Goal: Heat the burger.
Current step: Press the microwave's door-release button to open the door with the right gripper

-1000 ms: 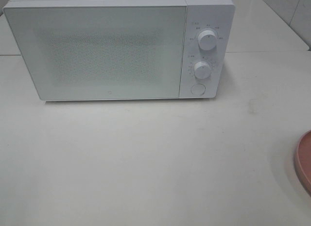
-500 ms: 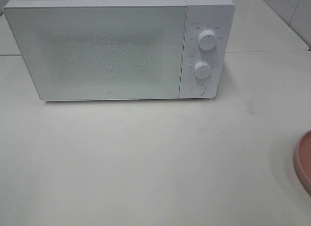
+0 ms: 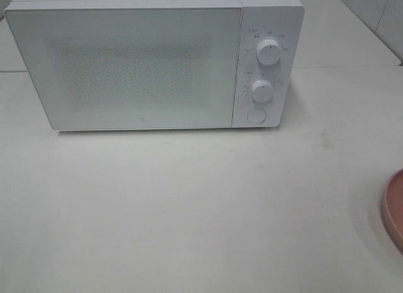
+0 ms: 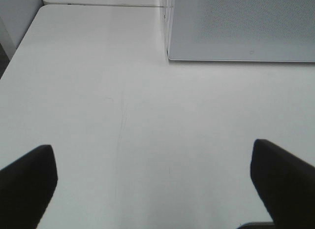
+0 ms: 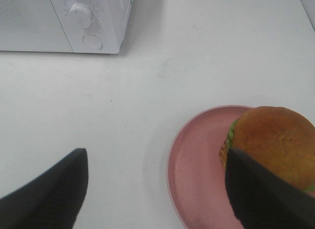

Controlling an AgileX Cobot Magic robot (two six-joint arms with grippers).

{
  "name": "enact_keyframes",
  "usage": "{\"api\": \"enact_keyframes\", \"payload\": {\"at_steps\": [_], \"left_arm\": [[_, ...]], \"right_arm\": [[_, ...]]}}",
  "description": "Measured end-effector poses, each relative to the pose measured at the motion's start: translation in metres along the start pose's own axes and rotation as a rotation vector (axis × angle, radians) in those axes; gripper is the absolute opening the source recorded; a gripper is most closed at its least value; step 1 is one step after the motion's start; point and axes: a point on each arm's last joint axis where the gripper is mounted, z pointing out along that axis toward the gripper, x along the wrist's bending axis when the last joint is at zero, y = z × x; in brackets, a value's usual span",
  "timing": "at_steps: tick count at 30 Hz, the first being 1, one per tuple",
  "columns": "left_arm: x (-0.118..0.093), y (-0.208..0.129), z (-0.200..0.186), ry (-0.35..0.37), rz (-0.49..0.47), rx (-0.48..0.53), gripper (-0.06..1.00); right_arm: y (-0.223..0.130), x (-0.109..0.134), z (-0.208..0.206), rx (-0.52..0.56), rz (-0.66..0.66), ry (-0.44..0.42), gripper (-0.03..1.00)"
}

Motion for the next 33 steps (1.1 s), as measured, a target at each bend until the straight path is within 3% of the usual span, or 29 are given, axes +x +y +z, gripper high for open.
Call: {"api": "enact_keyframes", "payload": {"at_steps": [24,33], "left_arm": [[0.0,0.0,0.0,0.0,0.0,0.0,0.99],[0.0,0.0,0.0,0.0,0.0,0.0,0.99]], "right_arm": [[0.046,0.011,0.084,0.019,-0.013,0.012,0.75],[0.058,0.014,0.119,-0.07,-0.014,0.032,0.75]]}}
